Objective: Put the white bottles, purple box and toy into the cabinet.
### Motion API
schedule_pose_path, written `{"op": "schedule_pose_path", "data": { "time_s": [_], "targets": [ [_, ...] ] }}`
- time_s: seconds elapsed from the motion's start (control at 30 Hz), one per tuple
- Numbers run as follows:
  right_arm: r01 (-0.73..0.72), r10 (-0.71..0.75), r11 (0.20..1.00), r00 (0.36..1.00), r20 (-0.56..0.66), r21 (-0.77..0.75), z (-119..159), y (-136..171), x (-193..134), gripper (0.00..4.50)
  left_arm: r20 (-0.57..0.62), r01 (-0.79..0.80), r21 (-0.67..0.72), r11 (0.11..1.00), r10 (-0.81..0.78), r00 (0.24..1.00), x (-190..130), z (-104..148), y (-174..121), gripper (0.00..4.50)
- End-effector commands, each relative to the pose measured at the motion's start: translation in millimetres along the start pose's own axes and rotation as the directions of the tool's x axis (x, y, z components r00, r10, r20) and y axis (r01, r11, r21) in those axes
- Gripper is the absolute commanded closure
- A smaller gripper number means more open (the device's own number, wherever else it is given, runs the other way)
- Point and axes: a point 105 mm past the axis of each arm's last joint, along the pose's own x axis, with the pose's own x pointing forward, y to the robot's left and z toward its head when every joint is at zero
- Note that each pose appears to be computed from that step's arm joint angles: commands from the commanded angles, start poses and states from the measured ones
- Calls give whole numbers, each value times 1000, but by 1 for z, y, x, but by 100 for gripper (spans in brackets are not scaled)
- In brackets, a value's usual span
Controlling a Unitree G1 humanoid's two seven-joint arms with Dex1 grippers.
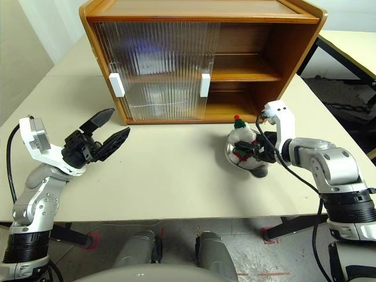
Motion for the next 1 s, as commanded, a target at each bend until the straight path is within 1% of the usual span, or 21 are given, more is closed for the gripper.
{"op": "schedule_pose_path", "data": {
  "time_s": [0.03,0.1,0.17,0.23,0.27,0.4,0.47,0.5,0.63,0.8,0.9,1.0],
  "targets": [
    [-3,3,1000,1000,-3,19,5,-6,-9,232,-16,6,-3,1000,-6,1000,-1,-5,0,0],
    [-2,2,1000,1000,15,18,14,-11,-17,305,-18,4,-2,1000,-4,1000,-1,-5,0,0],
    [-7,6,1000,999,35,21,22,-13,-22,353,-19,4,-2,1000,-4,1000,-1,-5,1,0],
    [-37,33,998,996,79,45,36,-12,-28,386,-20,4,-2,1000,-4,1000,-1,-5,1,0],
    [-62,54,996,990,128,58,52,-11,-34,394,-21,3,-2,1000,-3,1000,-1,-5,2,0],
    [-117,91,990,953,291,75,103,-7,-49,398,-25,1,1,1000,-1,1000,-1,-4,4,0],
    [-127,84,989,912,400,80,131,-6,-53,398,-29,1,1,1000,-1,1000,-2,-5,4,0],
    [-124,79,989,896,436,76,139,-6,-53,398,-30,1,2,1000,-1,1000,-2,-5,4,0],
    [-59,17,996,875,484,72,149,-14,-48,399,-33,2,1,1000,-2,999,-2,-5,4,0],
    [19,-71,995,830,553,100,159,-26,-37,399,-36,5,0,1000,-5,999,1,-5,1,0],
    [83,-132,991,784,606,108,170,-35,-34,399,-36,8,1,1000,-8,999,3,-5,-1,0],
    [115,-164,986,721,674,118,185,-40,-37,400,-37,9,3,1000,-9,999,5,-5,-2,0]
  ]
}}
